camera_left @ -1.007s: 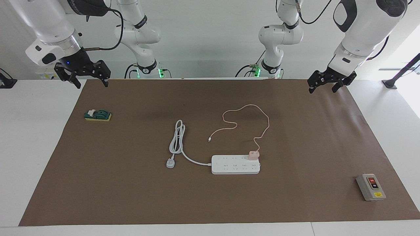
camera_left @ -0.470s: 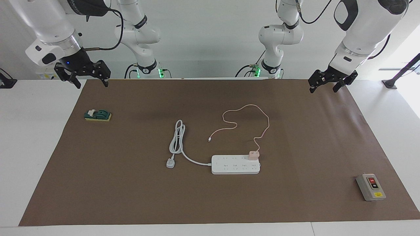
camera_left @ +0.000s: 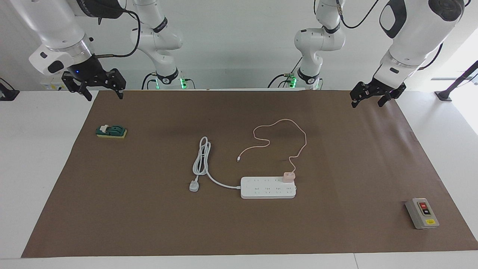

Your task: Plug charger into power strip

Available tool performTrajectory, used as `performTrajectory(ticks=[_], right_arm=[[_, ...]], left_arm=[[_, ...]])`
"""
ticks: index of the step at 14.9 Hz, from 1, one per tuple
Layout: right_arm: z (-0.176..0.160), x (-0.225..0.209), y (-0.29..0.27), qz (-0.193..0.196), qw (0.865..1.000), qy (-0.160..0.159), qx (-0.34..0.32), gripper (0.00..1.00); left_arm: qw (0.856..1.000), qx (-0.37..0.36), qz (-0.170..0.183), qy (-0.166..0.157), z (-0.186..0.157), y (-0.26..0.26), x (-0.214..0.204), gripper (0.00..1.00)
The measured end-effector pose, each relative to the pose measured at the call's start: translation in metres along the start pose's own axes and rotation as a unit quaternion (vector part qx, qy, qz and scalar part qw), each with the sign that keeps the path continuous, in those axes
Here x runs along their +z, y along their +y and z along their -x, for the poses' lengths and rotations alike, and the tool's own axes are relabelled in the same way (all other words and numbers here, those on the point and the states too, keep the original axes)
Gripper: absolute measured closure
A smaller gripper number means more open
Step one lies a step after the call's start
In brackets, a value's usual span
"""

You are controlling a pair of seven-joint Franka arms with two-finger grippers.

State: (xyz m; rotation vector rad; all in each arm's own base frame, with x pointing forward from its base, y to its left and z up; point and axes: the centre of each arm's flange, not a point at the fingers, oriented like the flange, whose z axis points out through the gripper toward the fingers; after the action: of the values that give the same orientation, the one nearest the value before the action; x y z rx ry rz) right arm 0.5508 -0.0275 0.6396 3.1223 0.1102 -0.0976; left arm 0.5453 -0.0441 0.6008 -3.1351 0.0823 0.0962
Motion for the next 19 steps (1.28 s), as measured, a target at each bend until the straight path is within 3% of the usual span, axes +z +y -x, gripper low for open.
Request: performTrajectory(ticks=[11, 19], right_arm=[[0.0, 0.0, 0.0, 0.0, 1.0, 0.0, 0.0, 0.0], [0.003, 0.002, 0.003, -0.001, 1.0, -0.01, 0.003, 0.0]], left_arm=[[1.0, -0.005, 0.001, 0.009, 0.0, -0.005, -0.009, 0.0], [1.0, -0.001, 0.0, -0.001, -0.006, -0.001, 0.002, 0.0]])
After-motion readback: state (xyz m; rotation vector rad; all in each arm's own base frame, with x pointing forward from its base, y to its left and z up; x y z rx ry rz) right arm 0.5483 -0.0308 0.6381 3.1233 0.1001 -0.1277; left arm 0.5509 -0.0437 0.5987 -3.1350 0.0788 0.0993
